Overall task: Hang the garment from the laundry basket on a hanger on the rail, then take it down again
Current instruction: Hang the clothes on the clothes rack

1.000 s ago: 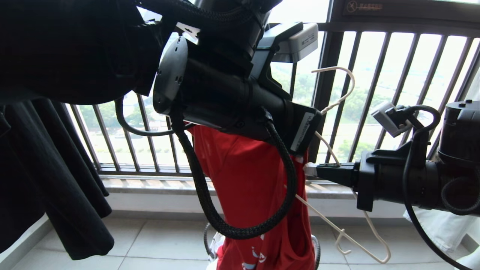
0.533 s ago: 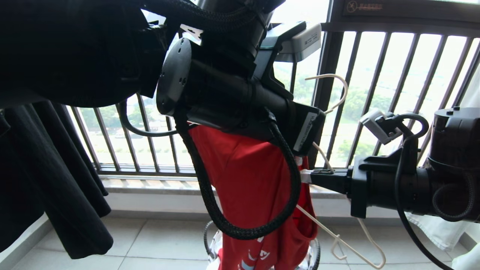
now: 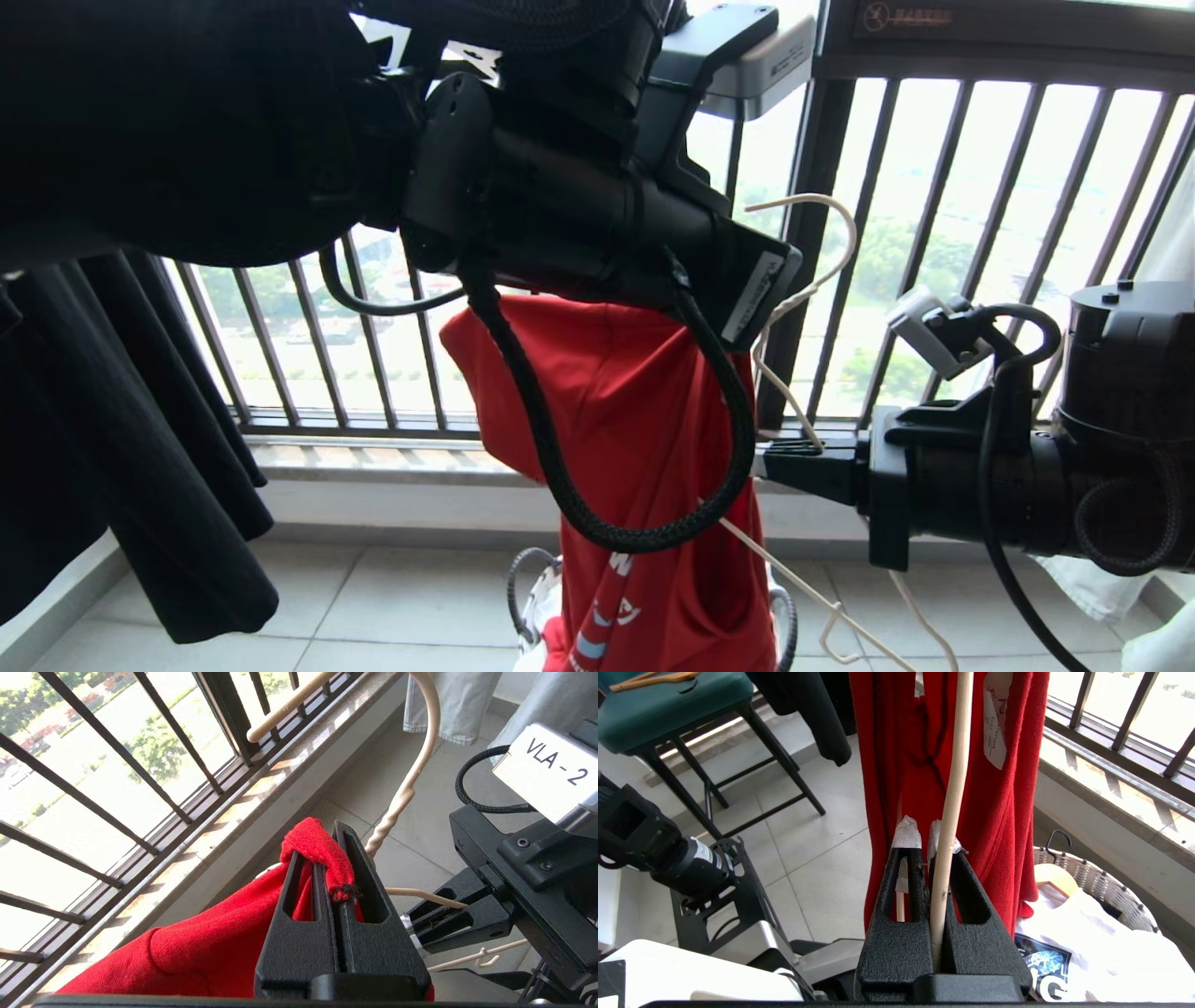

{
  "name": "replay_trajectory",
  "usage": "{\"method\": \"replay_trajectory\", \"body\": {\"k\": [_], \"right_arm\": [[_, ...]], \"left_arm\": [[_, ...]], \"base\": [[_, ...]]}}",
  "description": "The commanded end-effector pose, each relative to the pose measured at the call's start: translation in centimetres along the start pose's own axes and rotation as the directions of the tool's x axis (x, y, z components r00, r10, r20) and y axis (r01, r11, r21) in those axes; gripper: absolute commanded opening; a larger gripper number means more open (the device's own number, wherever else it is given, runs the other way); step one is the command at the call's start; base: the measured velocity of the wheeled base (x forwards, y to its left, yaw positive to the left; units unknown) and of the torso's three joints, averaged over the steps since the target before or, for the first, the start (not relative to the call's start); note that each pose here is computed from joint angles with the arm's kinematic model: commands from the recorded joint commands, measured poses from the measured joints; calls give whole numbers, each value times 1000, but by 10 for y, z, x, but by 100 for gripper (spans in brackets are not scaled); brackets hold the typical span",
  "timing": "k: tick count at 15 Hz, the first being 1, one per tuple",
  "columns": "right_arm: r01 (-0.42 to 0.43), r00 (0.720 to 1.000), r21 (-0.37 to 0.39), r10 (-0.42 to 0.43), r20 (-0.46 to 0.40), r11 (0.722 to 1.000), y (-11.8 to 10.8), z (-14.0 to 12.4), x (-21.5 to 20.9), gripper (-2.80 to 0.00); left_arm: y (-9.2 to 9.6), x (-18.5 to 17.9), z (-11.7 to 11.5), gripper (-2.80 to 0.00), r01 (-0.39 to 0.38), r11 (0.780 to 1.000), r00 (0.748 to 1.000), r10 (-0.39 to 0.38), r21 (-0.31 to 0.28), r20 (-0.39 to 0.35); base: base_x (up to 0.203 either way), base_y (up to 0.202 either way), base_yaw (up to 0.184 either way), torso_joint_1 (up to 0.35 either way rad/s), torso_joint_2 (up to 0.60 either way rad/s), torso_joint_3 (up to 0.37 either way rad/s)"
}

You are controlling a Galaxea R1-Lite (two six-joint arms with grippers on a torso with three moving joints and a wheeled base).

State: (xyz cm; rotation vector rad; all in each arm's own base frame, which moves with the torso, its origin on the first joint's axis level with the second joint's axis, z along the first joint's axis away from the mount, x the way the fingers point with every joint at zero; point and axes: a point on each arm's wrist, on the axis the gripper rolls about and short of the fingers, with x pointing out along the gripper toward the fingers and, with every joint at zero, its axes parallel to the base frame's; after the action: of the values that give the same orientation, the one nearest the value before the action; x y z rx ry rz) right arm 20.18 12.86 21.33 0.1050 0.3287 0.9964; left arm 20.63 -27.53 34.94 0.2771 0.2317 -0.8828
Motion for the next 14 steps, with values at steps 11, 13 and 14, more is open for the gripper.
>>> {"method": "replay_trajectory", "body": {"k": [11,13,14], "right_arm": [[-21,1000,-7,22,12,1000,7,2,-3,-280],[-21,1000,-6,21,11,1000,7,2,-3,-280],[-22,1000,-7,22,12,1000,7,2,-3,-280]], "left_arm": [[-7,11,2,0,9,1000,999,-10,29,50],[-9,6,0,0,15,999,999,-16,31,42],[-9,3,-1,0,16,999,999,-17,32,39]], "base": [[0,0,0,0,0,0],[0,0,0,0,0,0],[0,0,0,0,0,0]]}}
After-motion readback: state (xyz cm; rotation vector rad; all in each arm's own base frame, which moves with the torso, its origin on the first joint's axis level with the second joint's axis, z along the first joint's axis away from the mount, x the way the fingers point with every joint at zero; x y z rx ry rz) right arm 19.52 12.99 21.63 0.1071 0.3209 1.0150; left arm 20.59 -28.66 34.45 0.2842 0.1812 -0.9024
